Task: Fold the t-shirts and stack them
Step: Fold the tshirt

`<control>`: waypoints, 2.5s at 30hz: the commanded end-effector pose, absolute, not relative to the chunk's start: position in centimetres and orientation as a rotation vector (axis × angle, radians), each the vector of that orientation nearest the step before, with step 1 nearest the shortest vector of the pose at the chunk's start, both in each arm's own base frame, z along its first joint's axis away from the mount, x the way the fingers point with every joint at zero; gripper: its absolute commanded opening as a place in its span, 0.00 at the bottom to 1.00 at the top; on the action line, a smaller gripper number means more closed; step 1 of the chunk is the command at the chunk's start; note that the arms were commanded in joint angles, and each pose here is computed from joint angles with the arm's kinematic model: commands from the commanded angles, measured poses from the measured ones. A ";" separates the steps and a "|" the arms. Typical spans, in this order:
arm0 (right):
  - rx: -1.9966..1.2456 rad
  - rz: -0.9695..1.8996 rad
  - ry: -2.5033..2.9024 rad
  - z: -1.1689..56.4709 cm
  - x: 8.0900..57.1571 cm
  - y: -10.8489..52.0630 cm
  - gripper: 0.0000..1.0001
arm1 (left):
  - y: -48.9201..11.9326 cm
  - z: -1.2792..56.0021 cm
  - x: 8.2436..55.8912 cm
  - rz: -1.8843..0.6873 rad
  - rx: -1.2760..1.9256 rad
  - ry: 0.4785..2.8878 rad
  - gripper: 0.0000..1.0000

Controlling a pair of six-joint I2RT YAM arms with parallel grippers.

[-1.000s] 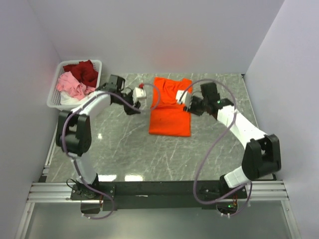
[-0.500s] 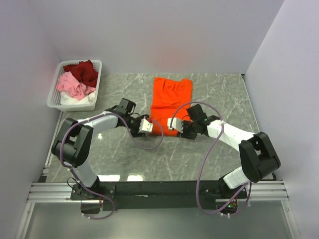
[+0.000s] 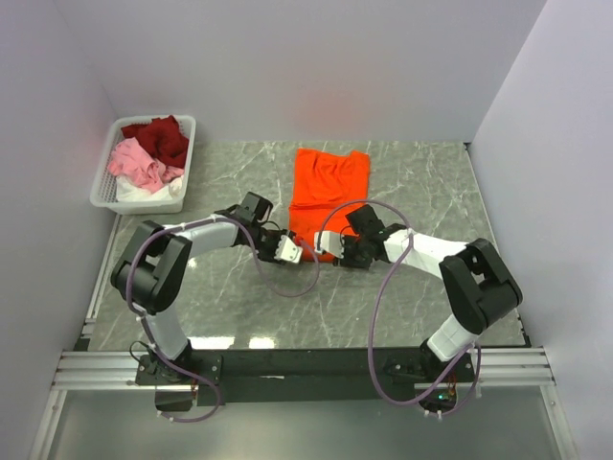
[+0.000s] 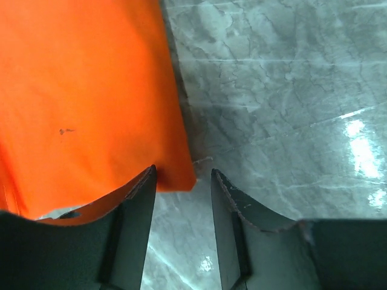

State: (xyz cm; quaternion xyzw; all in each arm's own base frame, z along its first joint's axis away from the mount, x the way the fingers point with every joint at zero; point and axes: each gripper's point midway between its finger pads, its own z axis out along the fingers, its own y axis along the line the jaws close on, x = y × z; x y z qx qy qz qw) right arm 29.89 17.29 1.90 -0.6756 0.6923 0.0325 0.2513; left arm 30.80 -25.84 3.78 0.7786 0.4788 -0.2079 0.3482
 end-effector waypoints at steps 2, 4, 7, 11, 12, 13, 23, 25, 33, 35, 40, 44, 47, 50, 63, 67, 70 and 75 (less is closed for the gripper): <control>-1.837 0.072 1.901 1.9 29.8 17.6 0.41 | -26.3 3.9 31.5 -0.473 2.078 1.184 0.46; -1.839 0.070 1.910 1.8 29.7 17.7 0.26 | -26.4 3.7 31.8 -0.451 2.078 1.178 0.34; -1.830 0.065 1.929 2.0 29.7 17.6 0.01 | -26.4 3.7 32.1 -0.453 2.059 1.224 0.13; -1.788 0.091 1.908 4.4 30.0 18.3 0.00 | -26.1 5.7 32.7 -0.495 1.977 1.274 0.01; -1.765 0.110 1.885 5.7 30.4 18.9 0.00 | -26.0 7.3 33.4 -0.505 1.936 1.271 0.00; -1.737 0.112 1.869 7.0 30.7 19.1 0.00 | -25.8 8.0 33.5 -0.526 1.903 1.304 0.00; -1.651 0.146 1.864 13.0 30.7 17.8 0.00 | -24.2 14.1 34.2 -0.579 1.788 1.371 0.00; -1.658 0.176 1.861 13.3 29.6 17.7 0.00 | -24.0 14.3 32.8 -0.597 1.803 1.367 0.00; -1.757 0.373 1.847 14.4 19.9 17.9 0.00 | -22.2 16.1 21.6 -0.867 1.903 1.420 0.00; -1.747 0.470 1.855 15.6 17.6 18.4 0.00 | -21.5 17.5 18.8 -0.938 1.909 1.419 0.00; -1.677 0.451 1.887 18.4 19.7 17.6 0.00 | -21.6 20.7 20.2 -0.923 1.826 1.455 0.00; -1.677 0.423 1.926 18.4 24.1 16.9 0.00 | -22.1 22.1 25.6 -0.862 1.791 1.463 0.00; -1.703 0.419 1.950 17.3 27.2 17.1 0.00 | -22.5 20.9 29.7 -0.886 1.765 1.516 0.01; -1.691 0.398 1.966 16.9 31.0 17.6 0.00 | -22.3 17.7 34.0 -0.919 1.720 1.617 0.01; -1.682 0.310 2.147 9.4 40.2 16.1 0.00 | -23.6 11.1 44.0 -0.811 1.601 1.743 0.07; -1.658 0.254 2.190 6.9 41.9 15.8 0.00 | -23.9 8.9 45.2 -0.797 1.570 1.816 0.13; -1.622 0.220 2.215 5.8 43.1 15.9 0.00 | -23.9 7.4 45.6 -0.793 1.530 1.878 0.16; -1.555 0.219 2.221 6.0 43.8 16.2 0.00 | -23.7 6.4 46.4 -0.770 1.448 1.966 0.14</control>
